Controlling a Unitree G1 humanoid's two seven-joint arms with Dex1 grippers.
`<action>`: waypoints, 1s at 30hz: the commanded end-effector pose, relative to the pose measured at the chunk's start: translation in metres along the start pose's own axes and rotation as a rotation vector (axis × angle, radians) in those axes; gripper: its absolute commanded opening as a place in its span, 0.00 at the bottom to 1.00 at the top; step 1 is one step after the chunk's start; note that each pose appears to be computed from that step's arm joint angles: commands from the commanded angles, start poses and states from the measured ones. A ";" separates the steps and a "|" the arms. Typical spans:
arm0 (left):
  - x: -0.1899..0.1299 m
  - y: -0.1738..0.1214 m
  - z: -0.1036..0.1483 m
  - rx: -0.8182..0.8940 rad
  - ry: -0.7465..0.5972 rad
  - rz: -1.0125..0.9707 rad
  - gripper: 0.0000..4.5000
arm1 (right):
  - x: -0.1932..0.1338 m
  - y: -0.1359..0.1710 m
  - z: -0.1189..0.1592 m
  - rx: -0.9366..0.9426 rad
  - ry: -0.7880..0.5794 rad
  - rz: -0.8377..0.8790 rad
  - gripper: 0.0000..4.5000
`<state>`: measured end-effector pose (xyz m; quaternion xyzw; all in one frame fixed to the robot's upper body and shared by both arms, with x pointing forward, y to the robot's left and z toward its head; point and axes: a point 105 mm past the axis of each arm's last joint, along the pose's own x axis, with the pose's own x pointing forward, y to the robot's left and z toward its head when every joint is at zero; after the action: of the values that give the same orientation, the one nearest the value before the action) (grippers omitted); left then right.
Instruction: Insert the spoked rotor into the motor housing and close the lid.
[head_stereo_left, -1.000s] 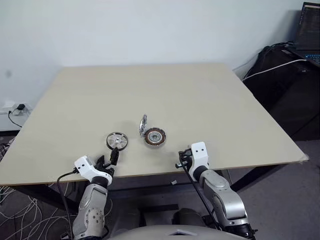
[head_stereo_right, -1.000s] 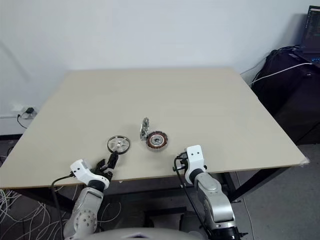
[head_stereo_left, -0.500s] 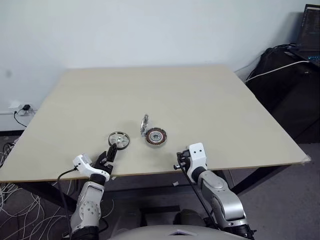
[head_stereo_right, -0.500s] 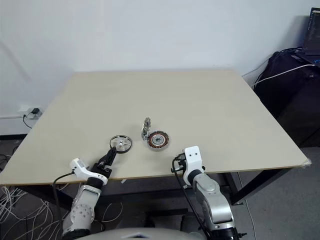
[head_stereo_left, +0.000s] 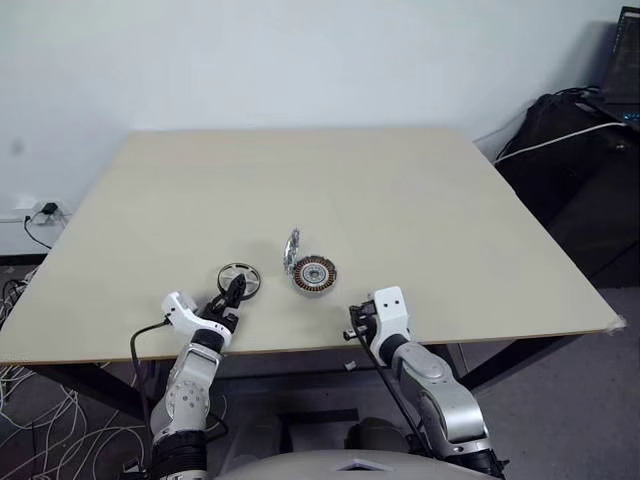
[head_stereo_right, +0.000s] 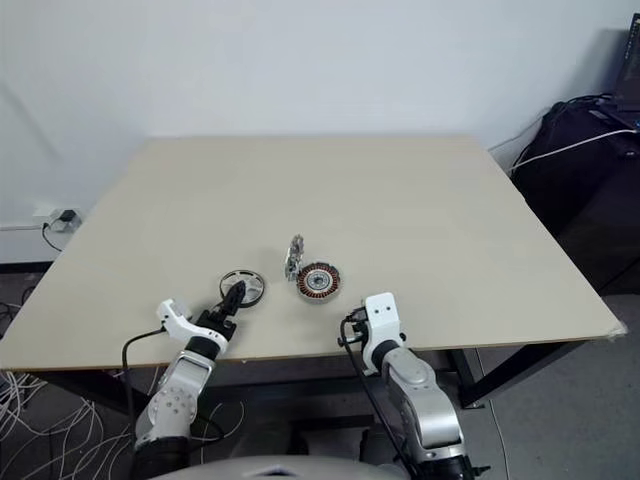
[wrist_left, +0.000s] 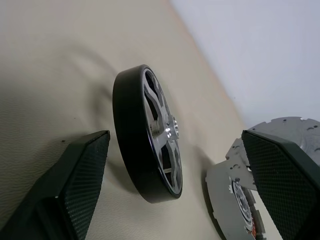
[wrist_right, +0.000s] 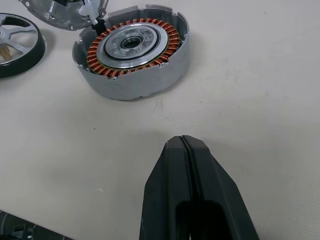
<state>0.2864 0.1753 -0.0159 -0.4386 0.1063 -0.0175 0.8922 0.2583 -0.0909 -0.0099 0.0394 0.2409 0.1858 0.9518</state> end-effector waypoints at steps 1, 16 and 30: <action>0.005 0.000 0.002 0.003 0.004 0.017 0.79 | 0.000 0.001 0.013 0.002 -0.050 0.002 0.00; -0.004 0.015 -0.006 -0.054 0.012 0.110 0.10 | -0.001 0.000 0.010 0.008 -0.043 -0.009 0.00; -0.043 -0.059 0.020 -0.383 -0.105 -0.464 0.10 | -0.002 -0.003 0.006 0.008 -0.028 -0.020 0.00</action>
<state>0.2514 0.1772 0.0251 -0.5905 -0.0053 -0.1222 0.7977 0.2553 -0.0949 -0.0141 0.0399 0.2484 0.1734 0.9522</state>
